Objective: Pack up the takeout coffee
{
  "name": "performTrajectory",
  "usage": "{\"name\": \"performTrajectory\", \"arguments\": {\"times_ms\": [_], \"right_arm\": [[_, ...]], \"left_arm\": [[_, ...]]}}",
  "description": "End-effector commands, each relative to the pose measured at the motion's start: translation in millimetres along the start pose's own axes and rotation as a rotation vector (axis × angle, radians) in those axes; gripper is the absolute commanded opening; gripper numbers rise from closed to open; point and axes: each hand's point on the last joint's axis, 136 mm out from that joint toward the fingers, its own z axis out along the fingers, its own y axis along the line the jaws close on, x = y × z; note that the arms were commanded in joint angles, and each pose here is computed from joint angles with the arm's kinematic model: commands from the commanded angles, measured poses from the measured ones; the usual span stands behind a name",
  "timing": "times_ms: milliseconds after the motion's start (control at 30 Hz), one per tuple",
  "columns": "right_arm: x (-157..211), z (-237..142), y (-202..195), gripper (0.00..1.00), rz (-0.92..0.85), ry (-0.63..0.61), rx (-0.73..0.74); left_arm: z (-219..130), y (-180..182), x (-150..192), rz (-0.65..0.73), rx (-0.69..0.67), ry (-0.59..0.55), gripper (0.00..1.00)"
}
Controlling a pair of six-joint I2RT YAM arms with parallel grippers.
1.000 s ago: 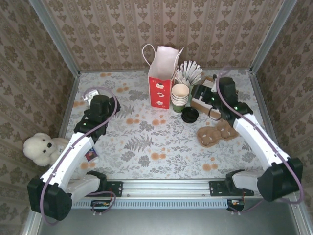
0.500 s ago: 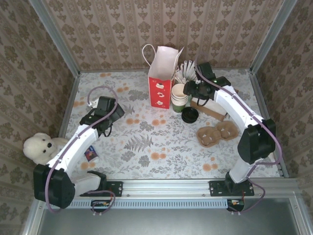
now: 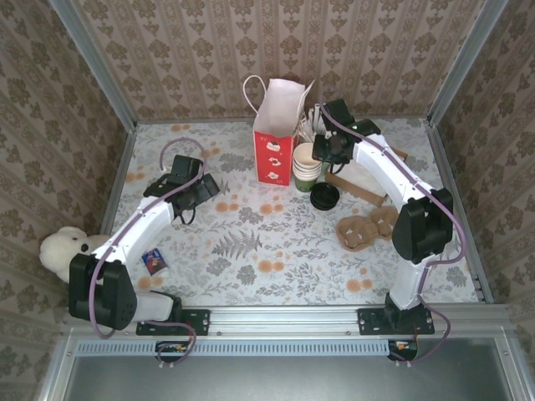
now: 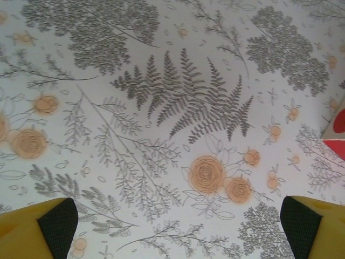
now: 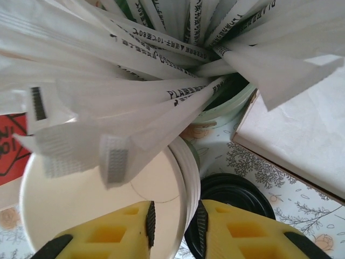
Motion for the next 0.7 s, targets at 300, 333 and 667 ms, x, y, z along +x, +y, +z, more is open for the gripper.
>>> {"name": "performTrajectory", "arguments": {"times_ms": [300, 333, 667], "right_arm": [[2.8, -3.4, -1.9, 0.13, -0.049, 0.014, 0.043], [3.0, -4.4, -0.5, 0.11, -0.052, 0.011, 0.043], [-5.3, -27.9, 6.8, 0.02, -0.089, -0.033, 0.021]], "left_arm": [[-4.0, -11.3, -6.4, 0.054, 0.101, -0.057, 1.0], [-4.4, -12.0, -6.5, 0.066, 0.108, -0.058, 1.0], [-12.3, -14.5, -3.4, 0.085, 0.175, -0.096, 1.0]]}}
